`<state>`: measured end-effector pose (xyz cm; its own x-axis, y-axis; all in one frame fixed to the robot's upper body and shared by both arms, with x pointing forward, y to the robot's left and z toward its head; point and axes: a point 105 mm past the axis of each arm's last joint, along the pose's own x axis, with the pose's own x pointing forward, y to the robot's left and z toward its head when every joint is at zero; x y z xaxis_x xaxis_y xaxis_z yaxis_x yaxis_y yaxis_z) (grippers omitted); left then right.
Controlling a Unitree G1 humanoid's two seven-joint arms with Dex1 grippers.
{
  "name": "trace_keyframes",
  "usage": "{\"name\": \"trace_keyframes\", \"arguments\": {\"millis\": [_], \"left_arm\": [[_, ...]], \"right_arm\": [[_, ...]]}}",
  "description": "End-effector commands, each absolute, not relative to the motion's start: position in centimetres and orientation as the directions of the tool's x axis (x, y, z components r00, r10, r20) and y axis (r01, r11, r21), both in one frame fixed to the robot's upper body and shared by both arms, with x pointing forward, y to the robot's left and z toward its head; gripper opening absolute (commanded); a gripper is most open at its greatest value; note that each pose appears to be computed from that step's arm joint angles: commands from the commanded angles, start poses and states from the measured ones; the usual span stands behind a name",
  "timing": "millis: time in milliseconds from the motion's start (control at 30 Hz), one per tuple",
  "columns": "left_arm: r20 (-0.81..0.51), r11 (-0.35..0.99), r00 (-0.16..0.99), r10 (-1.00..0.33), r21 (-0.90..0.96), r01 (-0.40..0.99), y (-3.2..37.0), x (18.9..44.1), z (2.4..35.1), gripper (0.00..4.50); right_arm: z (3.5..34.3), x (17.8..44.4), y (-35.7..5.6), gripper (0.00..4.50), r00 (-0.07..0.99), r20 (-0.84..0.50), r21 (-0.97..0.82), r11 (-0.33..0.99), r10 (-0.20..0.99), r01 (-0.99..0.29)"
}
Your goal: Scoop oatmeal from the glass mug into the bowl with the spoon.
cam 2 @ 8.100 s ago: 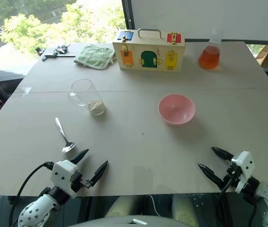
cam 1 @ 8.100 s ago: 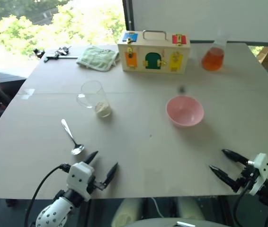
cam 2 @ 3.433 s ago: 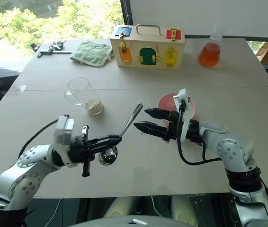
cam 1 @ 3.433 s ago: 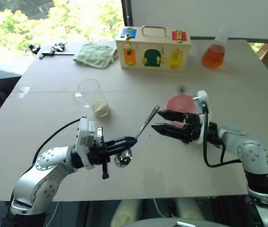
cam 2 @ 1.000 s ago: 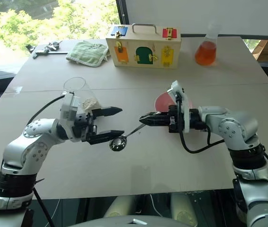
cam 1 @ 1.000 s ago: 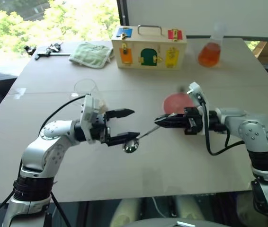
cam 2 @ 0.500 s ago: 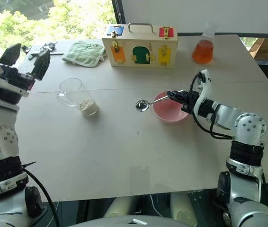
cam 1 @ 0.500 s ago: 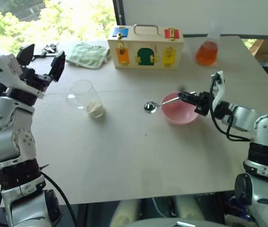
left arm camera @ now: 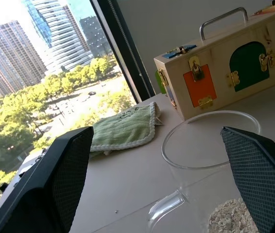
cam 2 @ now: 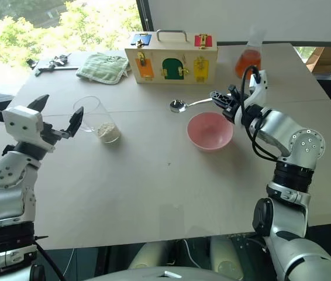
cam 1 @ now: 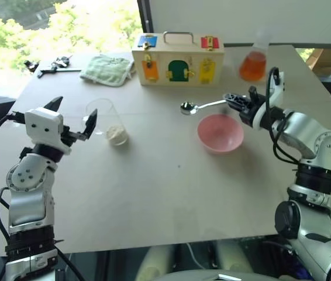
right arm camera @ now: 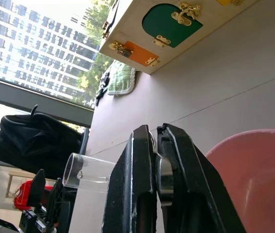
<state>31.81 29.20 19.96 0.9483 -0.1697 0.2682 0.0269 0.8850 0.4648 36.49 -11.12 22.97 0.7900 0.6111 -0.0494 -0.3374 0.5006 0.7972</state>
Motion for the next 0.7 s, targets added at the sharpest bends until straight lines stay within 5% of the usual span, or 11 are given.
{"name": "trace_keyframes", "arguments": {"millis": [33, 700], "left_arm": [[0.19, 0.882, 0.972, -0.137, 0.471, 0.032, 29.9, 32.1, 17.5, 4.4], [0.253, 0.95, 0.964, 0.083, 0.273, -0.153, 32.9, 32.2, 17.2, 4.4]], "right_arm": [[25.8, 35.7, -10.7, 0.0, 0.775, 0.029, 0.759, 0.491, 0.631, -0.428], [26.0, 35.5, -10.4, 0.0, 0.773, 0.052, 0.743, 0.493, 0.633, -0.453]]}}
